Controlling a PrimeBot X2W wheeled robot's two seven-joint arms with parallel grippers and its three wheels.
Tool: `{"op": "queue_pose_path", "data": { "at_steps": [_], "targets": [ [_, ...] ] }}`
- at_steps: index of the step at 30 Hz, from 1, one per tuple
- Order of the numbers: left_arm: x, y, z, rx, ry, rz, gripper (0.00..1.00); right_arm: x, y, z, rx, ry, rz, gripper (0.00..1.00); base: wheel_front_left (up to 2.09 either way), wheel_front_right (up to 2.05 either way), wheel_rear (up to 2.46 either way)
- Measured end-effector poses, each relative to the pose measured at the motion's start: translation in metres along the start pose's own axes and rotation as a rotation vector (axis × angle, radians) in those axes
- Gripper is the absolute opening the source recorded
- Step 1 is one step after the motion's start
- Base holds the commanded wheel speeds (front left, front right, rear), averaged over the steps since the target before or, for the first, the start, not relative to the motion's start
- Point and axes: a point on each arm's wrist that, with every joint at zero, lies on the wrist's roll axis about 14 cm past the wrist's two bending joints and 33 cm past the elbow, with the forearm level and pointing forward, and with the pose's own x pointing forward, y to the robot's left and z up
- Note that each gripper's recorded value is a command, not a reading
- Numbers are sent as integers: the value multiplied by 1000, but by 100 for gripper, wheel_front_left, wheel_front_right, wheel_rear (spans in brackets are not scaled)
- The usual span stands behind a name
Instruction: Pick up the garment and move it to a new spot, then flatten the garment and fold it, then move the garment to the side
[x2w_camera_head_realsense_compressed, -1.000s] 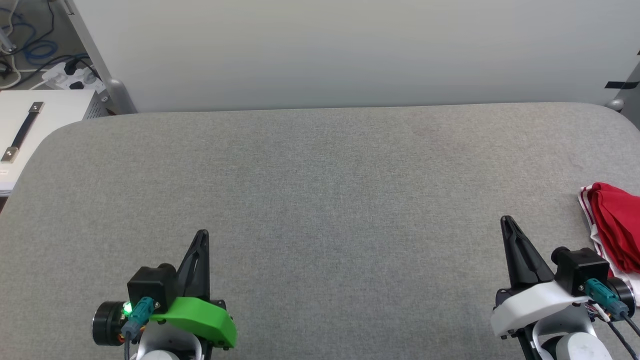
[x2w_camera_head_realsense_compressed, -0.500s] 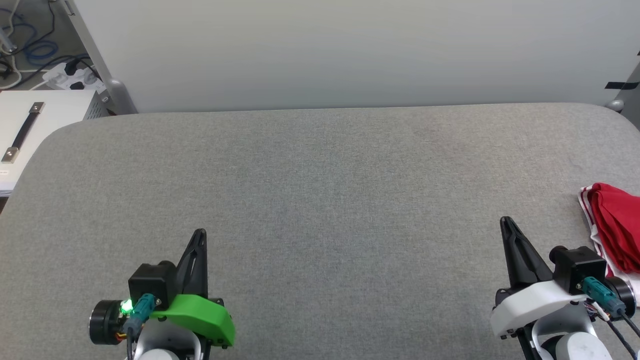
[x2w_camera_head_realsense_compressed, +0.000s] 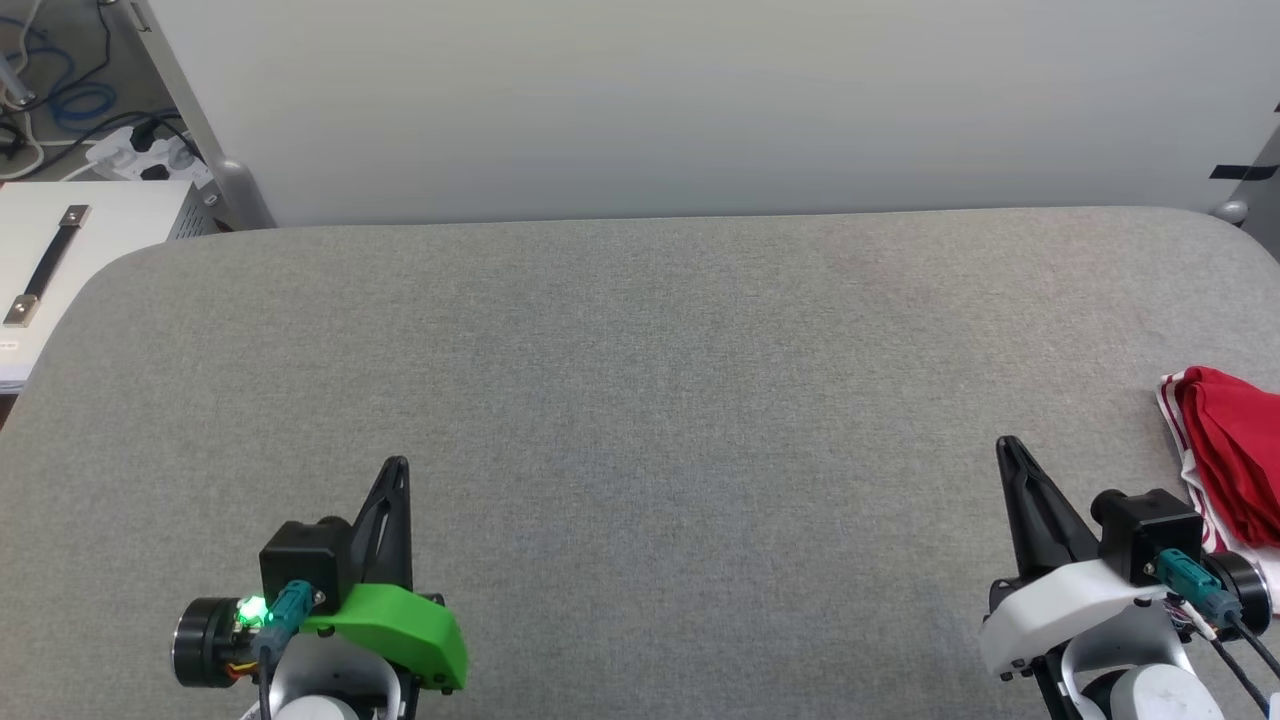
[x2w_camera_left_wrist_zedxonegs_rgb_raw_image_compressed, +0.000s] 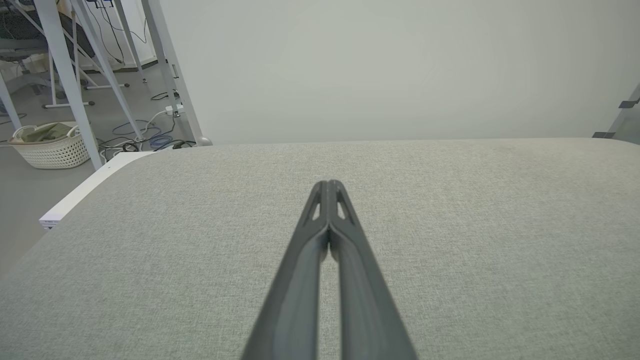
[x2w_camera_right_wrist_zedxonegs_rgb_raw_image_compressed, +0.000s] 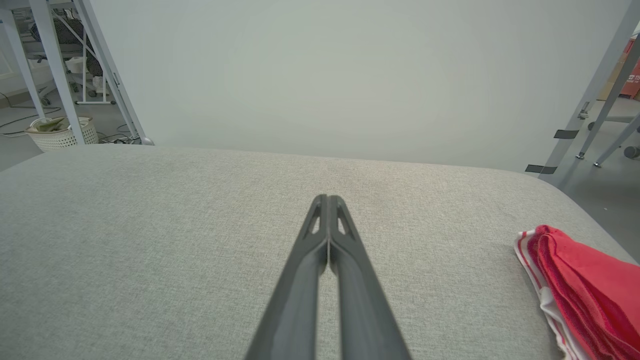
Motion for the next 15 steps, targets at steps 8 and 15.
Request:
{"op": "queue_pose_path", "data": {
  "at_steps": [8, 15],
  "targets": [
    [0, 2, 1, 20, 7, 12, 0, 0, 0, -1, -15, 10, -1, 0, 0, 0, 0],
    [0, 4, 1, 29, 14, 23, 0, 0, 0, -2, -22, 23, -2, 0, 0, 0, 0]
  ]
}}
